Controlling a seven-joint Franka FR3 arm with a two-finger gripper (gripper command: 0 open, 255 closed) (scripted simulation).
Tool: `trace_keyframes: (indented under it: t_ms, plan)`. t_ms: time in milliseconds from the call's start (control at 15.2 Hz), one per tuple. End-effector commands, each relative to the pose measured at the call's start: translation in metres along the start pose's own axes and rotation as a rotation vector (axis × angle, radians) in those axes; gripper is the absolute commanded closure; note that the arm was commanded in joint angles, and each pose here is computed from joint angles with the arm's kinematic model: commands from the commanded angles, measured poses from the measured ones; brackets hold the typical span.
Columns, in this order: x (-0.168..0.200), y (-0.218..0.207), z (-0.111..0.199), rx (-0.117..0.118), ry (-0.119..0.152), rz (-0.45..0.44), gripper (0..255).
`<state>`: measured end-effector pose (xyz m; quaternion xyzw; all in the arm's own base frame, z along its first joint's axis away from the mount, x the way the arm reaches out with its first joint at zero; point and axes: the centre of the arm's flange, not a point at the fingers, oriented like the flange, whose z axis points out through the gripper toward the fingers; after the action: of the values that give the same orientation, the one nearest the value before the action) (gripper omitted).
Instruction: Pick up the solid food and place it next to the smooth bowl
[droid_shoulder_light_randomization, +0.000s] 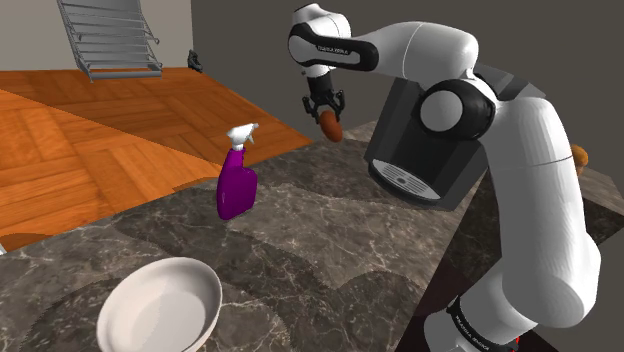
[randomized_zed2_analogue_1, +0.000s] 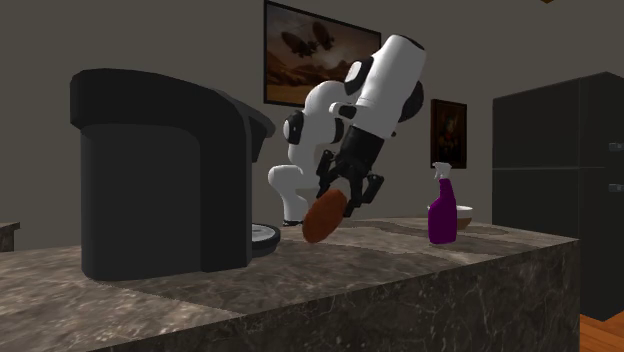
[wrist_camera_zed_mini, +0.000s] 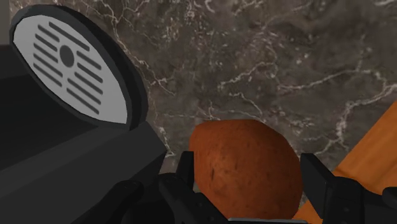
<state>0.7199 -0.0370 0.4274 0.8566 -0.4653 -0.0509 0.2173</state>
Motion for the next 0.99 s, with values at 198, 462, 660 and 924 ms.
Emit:
trace_keyframes:
  t_ms: [198,462,660,924]
  plan:
    - [0.003,0.012,-0.024,0.000,0.000,0.000,255]
    - [0.005,0.019,-0.040,0.000,0.000,0.000,255]
    - [-0.033,0.027,-0.041,0.000,0.000,0.000,255]
    - [-0.085,0.037,-0.043,0.000,0.000,0.000,255]
